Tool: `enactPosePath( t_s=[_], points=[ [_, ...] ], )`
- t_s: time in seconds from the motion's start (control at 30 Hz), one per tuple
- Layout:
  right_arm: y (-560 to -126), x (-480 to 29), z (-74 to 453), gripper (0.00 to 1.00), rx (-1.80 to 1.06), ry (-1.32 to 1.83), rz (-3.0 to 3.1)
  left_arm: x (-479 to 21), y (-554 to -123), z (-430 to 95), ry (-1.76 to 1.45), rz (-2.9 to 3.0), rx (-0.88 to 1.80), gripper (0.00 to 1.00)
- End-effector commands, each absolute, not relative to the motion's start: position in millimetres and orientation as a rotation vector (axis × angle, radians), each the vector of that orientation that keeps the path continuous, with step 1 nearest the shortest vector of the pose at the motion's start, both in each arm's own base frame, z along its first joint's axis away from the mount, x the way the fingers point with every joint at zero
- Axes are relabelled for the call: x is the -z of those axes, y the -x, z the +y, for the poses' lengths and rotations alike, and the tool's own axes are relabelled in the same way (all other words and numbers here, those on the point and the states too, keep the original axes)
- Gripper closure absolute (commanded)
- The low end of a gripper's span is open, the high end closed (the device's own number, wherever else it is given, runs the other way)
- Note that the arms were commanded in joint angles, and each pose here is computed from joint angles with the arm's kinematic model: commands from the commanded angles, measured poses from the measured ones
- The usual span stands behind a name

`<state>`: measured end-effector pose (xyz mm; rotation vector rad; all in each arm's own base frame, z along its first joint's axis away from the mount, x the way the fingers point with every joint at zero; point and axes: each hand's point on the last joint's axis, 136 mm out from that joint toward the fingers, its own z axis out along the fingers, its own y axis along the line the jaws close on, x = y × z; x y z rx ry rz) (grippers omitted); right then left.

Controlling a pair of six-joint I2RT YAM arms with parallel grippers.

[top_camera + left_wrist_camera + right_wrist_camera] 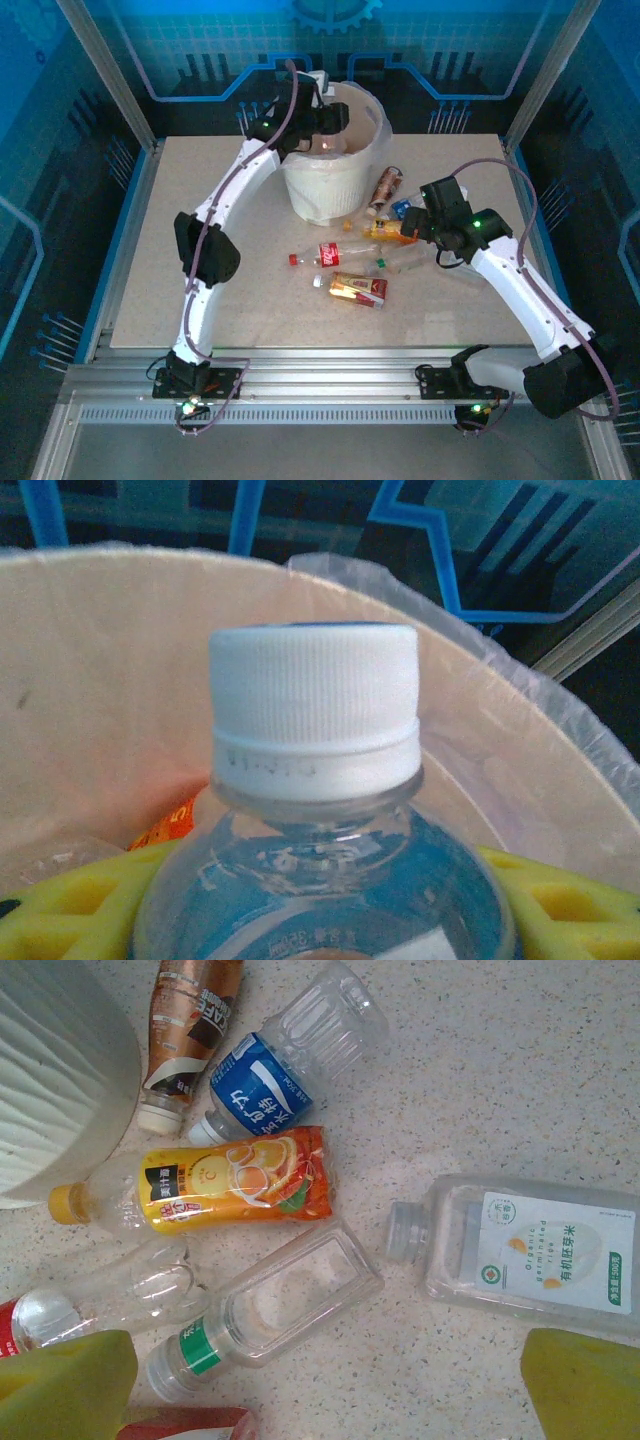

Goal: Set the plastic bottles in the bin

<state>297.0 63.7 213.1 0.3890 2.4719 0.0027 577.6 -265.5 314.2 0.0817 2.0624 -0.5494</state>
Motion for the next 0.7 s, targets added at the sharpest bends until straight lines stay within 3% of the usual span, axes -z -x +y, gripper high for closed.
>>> enactPosePath(
  t_s=[0.0, 0.23, 0.57, 0.67],
  points=[
    [-292.4, -211.9, 57.3, 0.00, 0.003, -0.422, 2.468, -307.8, -574.2, -274.3, -0.128, 2.081, 0.589, 0.54],
    [-290.1, -209.5, 56.4, 0.00, 0.016, -0.416, 2.486, -280.5, -569.3, -278.0, -0.171, 2.148, 0.589, 0.45],
    [-279.4, -198.3, 63.3, 0.00, -0.012, -0.336, 2.550, -300.0, -566.7, -277.1, -0.200, 2.106, 0.588, 0.17],
    [-275.4, -194.8, 65.4, 0.00, -0.022, -0.305, 2.569, -310.6, -563.4, -277.6, -0.208, 2.088, 0.595, 0.01]
  ],
)
